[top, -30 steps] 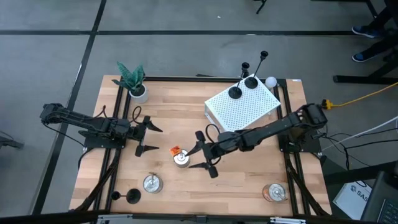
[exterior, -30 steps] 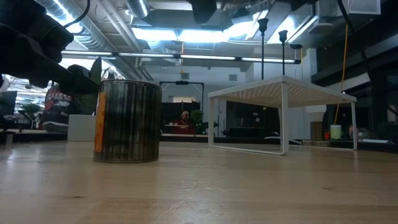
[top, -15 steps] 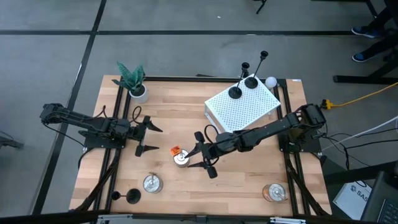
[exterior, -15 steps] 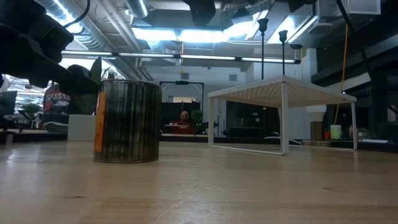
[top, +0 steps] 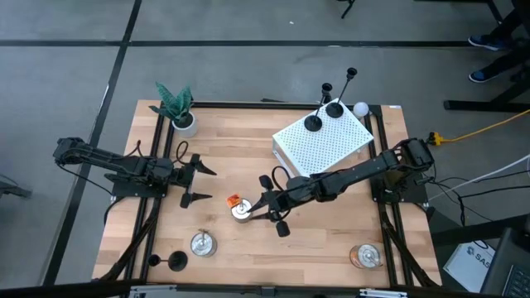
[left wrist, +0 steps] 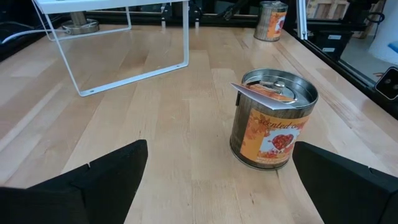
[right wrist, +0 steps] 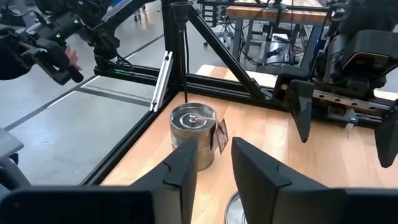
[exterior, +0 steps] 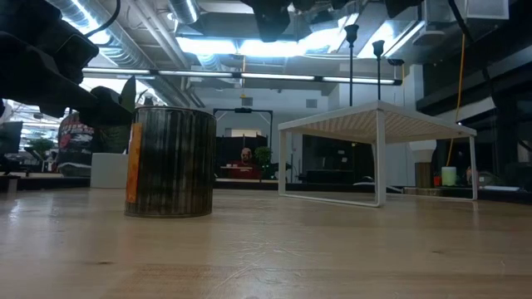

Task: Pick & Place candle stick holders
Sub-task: Put the black candle holder on the shelf aligned with the other black candle holders

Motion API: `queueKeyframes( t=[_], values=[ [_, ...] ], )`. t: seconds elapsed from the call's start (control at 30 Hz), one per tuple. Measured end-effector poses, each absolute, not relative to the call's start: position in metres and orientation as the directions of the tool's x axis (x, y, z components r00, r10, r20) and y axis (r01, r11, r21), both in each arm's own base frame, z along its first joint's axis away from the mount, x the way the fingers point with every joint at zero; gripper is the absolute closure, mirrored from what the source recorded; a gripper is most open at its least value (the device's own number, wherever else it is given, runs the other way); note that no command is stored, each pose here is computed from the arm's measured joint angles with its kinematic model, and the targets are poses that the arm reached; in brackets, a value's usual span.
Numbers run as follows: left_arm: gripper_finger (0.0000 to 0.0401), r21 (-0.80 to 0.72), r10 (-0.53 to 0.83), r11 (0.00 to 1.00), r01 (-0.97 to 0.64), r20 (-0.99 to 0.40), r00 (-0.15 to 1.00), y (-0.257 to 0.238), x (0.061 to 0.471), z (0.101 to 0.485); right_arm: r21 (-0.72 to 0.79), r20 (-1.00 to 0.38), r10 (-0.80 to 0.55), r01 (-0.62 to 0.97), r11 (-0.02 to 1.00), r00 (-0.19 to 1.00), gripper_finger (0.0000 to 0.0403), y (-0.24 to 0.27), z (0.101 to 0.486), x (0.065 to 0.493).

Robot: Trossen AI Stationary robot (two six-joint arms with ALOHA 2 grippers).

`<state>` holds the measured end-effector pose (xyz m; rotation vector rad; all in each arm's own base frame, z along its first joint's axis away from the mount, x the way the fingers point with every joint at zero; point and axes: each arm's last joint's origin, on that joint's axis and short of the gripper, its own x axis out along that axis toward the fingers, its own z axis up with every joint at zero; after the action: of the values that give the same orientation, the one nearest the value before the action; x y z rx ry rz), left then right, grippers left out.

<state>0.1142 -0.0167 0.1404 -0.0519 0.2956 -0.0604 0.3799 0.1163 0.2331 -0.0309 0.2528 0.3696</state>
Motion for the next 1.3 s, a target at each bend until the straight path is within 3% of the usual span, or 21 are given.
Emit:
queueKeyframes(
  t=[0.23,0.47,0.67,0.9,1.13,1.3],
  values=[
    [0.0001,-0.175,-0.090,0.984,0.043,-0.272,0.958,-0.017,0.115,0.142,0.033,-0.250,0.342,-0.345,0.938,0.906,0.0343,0.112,0.233,0.381],
    [0.0001,-0.210,-0.082,0.976,0.050,-0.150,0.985,-0.018,0.117,0.154,0.063,-0.252,0.339,-0.334,0.940,0.906,0.0396,0.110,0.233,0.382],
    [0.0001,-0.124,-0.063,0.991,0.056,-0.048,0.997,-0.017,0.118,0.164,0.068,-0.271,0.337,-0.332,0.941,0.901,0.0393,0.110,0.231,0.381],
    [0.0001,-0.147,-0.060,0.987,0.068,0.060,0.996,-0.017,0.118,0.174,0.068,-0.281,0.337,-0.332,0.941,0.899,0.0399,0.110,0.230,0.381],
    [0.0001,-0.162,-0.143,0.972,0.171,0.170,0.975,-0.019,0.117,0.185,0.067,-0.294,0.333,-0.328,0.942,0.896,0.0400,0.108,0.229,0.381],
    [0.0001,-0.152,-0.208,0.960,0.235,0.175,0.962,-0.021,0.116,0.185,0.066,-0.288,0.323,-0.318,0.946,0.901,0.0387,0.104,0.230,0.382]
  ],
)
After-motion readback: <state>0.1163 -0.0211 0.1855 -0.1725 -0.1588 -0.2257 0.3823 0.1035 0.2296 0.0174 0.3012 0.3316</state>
